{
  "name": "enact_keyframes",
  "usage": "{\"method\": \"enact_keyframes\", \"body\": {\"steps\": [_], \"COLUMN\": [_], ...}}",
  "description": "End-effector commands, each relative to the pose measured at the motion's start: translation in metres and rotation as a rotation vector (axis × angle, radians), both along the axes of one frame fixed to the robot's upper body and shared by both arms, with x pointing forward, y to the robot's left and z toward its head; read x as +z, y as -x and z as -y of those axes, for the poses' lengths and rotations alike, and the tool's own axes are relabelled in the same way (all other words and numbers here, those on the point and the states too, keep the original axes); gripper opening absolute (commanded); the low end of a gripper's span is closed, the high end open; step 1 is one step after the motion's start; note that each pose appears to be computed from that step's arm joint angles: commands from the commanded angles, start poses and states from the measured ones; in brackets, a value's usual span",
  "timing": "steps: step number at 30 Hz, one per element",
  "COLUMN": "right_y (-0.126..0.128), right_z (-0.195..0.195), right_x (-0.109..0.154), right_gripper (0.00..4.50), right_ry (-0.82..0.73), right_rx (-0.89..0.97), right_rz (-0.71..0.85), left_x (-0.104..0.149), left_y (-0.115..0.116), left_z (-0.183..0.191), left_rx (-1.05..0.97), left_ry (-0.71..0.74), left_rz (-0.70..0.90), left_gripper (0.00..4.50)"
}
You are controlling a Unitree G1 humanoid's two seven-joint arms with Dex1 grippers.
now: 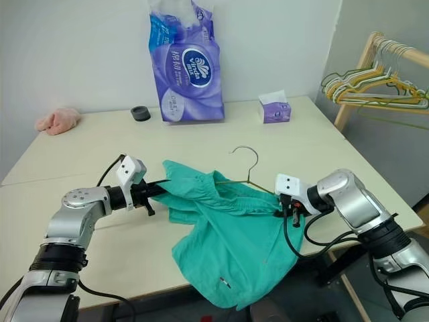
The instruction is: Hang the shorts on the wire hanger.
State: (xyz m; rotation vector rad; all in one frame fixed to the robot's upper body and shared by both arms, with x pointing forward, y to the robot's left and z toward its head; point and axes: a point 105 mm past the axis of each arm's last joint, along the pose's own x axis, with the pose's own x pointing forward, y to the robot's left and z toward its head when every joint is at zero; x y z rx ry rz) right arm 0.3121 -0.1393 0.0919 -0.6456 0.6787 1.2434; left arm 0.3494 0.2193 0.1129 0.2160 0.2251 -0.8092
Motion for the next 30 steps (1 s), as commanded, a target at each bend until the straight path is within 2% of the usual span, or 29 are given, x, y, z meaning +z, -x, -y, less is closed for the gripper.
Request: {"method": "enact_keyframes", "body": {"steps": [1, 15, 22, 26, 30], "right_y": [-0.009, 0.000, 0.001, 0.002, 0.002], "right_z": [0.003, -0.025, -0.028, -0.028, -0.027], "right_x": [0.011, 0.035, 0.040, 0.039, 0.037], "right_gripper": [0.00, 0.00, 0.00, 0.00, 0.00], "right_ry": [-0.054, -0.162, -0.183, -0.184, -0.184], "right_rx": [-0.061, 0.036, 0.028, 0.017, 0.001], "right_rz": [-0.012, 0.053, 0.055, 0.052, 0.055], "left_x": [0.021, 0.003, 0.001, 0.006, 0.028], "left_y": [0.000, 0.008, 0.010, 0.012, 0.007], "left_z": [-0.006, -0.001, 0.005, 0.006, -0.008], "left_rx": [0.012, -0.017, -0.021, -0.036, 0.053], "left_ry": [0.005, -0.073, -0.039, -0.028, 0.013], "left_rz": [0.084, 0.066, 0.061, 0.074, 0.157], "left_gripper": [0.04, 0.04, 0.04, 0.86, 2.09]}}
